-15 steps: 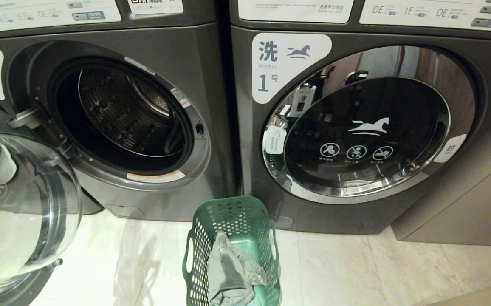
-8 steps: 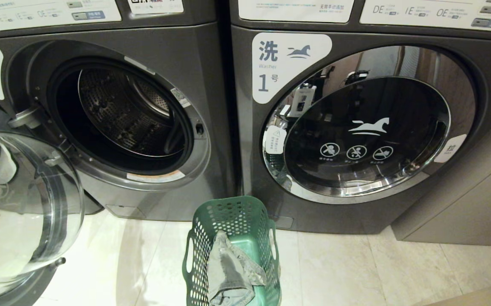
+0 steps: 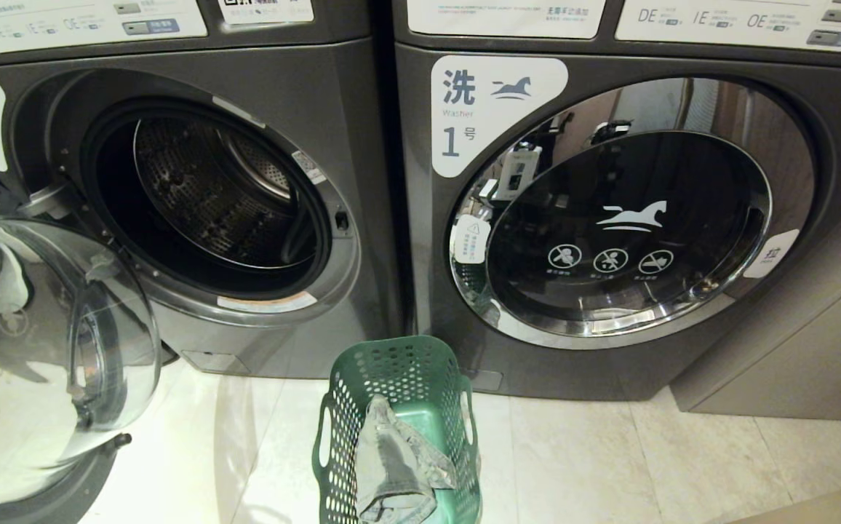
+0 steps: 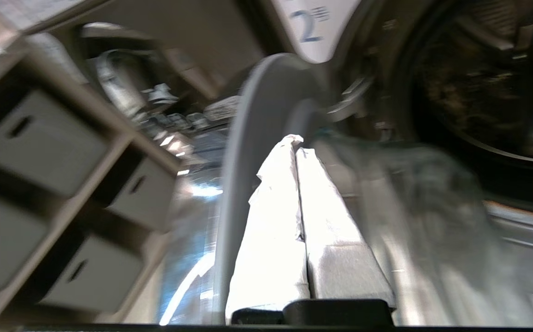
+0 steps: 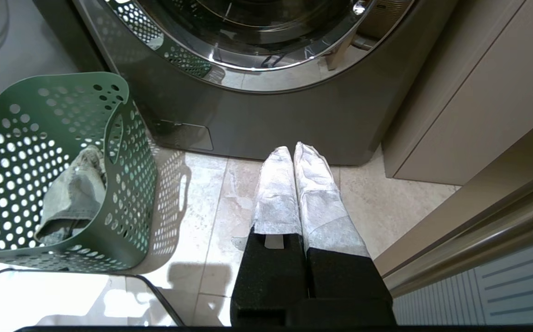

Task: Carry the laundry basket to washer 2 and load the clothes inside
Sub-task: Open the lid of the washing machine

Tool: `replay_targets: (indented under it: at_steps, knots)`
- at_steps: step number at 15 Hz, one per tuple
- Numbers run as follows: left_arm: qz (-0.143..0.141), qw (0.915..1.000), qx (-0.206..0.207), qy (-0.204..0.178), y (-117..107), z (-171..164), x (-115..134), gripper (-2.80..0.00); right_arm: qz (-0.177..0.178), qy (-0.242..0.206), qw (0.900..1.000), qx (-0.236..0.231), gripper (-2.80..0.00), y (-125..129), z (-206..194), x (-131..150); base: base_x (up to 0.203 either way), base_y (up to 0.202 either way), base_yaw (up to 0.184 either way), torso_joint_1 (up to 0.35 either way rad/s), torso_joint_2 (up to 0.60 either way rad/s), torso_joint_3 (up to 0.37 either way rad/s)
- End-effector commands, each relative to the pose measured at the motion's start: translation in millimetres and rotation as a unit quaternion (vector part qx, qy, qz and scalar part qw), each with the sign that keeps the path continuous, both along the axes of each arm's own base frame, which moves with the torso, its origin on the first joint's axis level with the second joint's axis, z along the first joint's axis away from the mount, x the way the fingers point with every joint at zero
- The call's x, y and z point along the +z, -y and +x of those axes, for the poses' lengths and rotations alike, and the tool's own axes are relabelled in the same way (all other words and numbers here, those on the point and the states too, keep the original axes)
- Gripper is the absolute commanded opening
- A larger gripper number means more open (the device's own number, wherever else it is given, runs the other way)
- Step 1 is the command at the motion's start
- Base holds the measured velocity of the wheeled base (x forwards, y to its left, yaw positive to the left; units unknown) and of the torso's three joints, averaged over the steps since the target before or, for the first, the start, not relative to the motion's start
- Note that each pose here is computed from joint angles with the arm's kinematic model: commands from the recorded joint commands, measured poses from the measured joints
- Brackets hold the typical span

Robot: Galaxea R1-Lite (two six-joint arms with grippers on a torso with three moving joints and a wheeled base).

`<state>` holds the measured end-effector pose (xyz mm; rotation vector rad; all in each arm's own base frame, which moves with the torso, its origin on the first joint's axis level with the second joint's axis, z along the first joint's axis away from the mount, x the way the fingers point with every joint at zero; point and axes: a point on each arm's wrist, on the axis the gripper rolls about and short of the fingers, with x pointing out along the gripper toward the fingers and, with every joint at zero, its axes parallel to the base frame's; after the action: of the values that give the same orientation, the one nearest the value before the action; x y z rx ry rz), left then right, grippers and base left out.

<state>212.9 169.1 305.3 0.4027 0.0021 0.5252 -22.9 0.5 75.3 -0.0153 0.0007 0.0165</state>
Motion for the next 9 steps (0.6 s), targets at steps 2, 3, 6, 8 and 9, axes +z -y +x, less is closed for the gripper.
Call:
replay_targets:
  at_steps: [2,3,6,8,9]
  knots:
    - [0.012,0.9996,0.025,-0.010,-2.3,0.5,-2.0,-2.80,0.000,0.000,1.000,0.000,-2.80,0.0,-0.1,0.0,0.000,0.000,0.000,0.000,0.00,0.000]
    - [0.015,0.9990,0.041,-0.012,-2.8,0.2,-2.0,-2.80,0.000,0.000,1.000,0.000,-2.80,0.0,-0.1,0.0,0.000,0.000,0.000,0.000,0.00,0.000]
    - [0.027,0.9948,0.094,-0.027,-6.9,-0.9,-4.5,-2.80,0.000,0.000,1.000,0.000,-2.80,0.0,0.0,0.1,0.000,0.000,0.000,0.000,0.00,0.000]
    - [0.023,0.9919,0.120,-0.036,-16.7,-1.2,-9.1,-2.80,-0.001,0.000,1.000,0.000,-2.80,0.0,0.0,0.0,0.000,0.000,0.000,0.000,0.00,0.000]
    - [0.020,0.9899,0.134,-0.040,-23.4,-2.4,-11.6,-2.80,0.000,0.000,1.000,0.000,-2.80,0.0,-0.1,0.0,0.000,0.000,0.000,0.000,0.00,0.000]
